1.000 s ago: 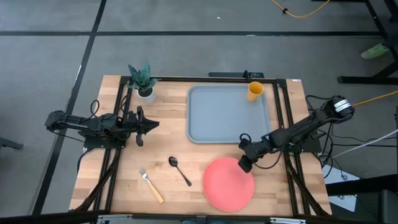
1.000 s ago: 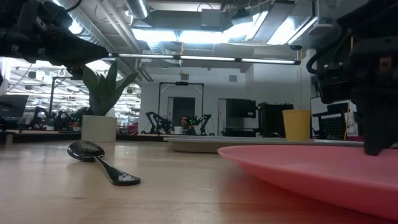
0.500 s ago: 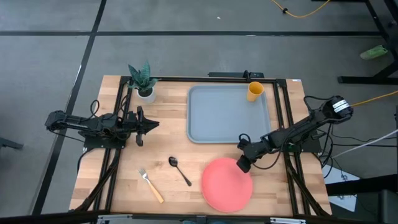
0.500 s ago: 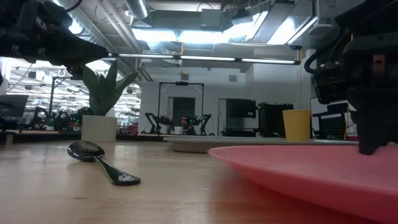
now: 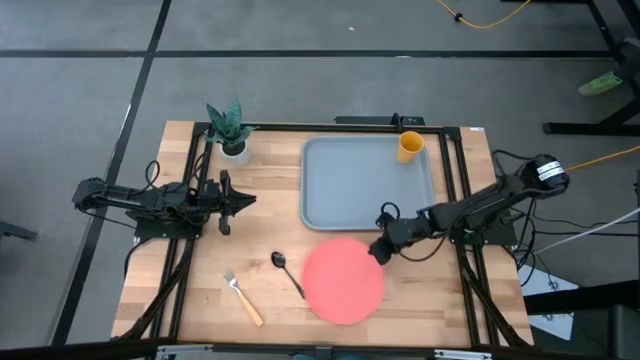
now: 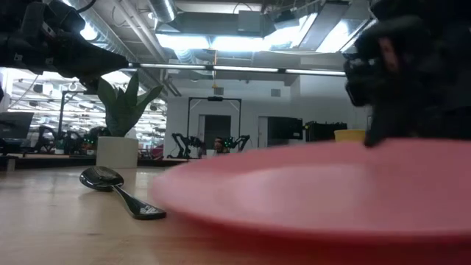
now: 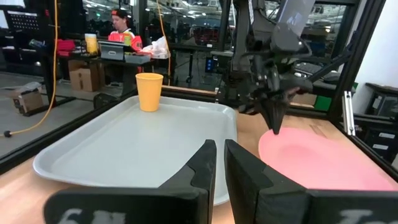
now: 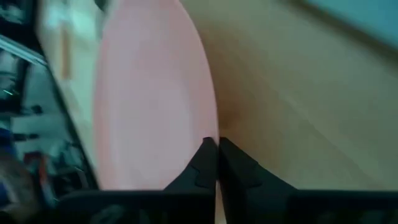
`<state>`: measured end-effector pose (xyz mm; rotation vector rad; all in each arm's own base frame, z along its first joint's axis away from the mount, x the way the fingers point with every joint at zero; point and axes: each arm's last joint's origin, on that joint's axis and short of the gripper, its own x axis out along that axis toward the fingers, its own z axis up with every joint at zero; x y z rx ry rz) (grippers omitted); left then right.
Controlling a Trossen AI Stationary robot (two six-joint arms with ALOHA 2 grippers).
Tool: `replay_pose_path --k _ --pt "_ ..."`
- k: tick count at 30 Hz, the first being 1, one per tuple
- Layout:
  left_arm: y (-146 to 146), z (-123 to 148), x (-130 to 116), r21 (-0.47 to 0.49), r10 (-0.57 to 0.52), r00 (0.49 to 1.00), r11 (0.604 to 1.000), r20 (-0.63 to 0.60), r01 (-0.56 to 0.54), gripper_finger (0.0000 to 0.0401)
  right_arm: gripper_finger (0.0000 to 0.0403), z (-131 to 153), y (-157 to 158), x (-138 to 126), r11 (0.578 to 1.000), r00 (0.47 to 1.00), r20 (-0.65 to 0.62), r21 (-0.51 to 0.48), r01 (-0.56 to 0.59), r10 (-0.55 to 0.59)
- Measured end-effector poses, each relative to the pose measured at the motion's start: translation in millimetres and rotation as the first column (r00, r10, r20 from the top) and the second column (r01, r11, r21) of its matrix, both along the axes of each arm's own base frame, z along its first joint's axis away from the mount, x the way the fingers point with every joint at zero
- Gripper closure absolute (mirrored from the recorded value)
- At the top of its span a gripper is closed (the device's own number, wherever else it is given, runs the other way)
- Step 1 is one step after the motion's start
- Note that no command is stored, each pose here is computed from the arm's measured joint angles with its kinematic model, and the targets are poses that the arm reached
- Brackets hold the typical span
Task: Pick and place plate/cup/fork/spoon on tray
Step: Put the pink plate on the gray serving tray
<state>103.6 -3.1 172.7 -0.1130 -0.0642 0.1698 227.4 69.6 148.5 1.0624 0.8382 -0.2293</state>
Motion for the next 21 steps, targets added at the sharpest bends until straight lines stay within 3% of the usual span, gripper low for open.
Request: replay_pose_path --k 3,7,11,17,21 --pt "0.0 0.1 0.0 0.0 -0.001 1.0 1.0 0.0 0.001 0.0374 0.0401 18.0 -5.1 4.4 0.999 0.999 0.031 -0.039 0.029 -0.028" --pt "0.0 0.1 0.0 -0.001 -0.001 1.0 1.0 0.0 0.001 0.0374 0.0401 45.4 -14.8 -2.0 0.976 0.993 -0.041 -0.196 0.099 -0.109" --pt "-0.2 0.1 0.0 -0.001 -0.007 1.0 1.0 0.0 0.007 0.0374 0.0402 80.3 -25.1 -17.0 0.9 0.967 -0.094 -0.395 0.183 -0.238" --pt "-0.2 0.0 0.0 0.0 -0.007 1.0 1.0 0.0 0.007 0.0374 0.0402 129.1 -36.6 -38.0 0.827 0.943 0.011 -0.479 0.296 -0.332" --pt "-0.2 0.1 0.0 0.0 -0.008 1.0 1.0 0.0 0.008 0.0374 0.0403 128.9 -47.7 -57.2 0.768 0.899 -0.009 -0.523 0.37 -0.438"
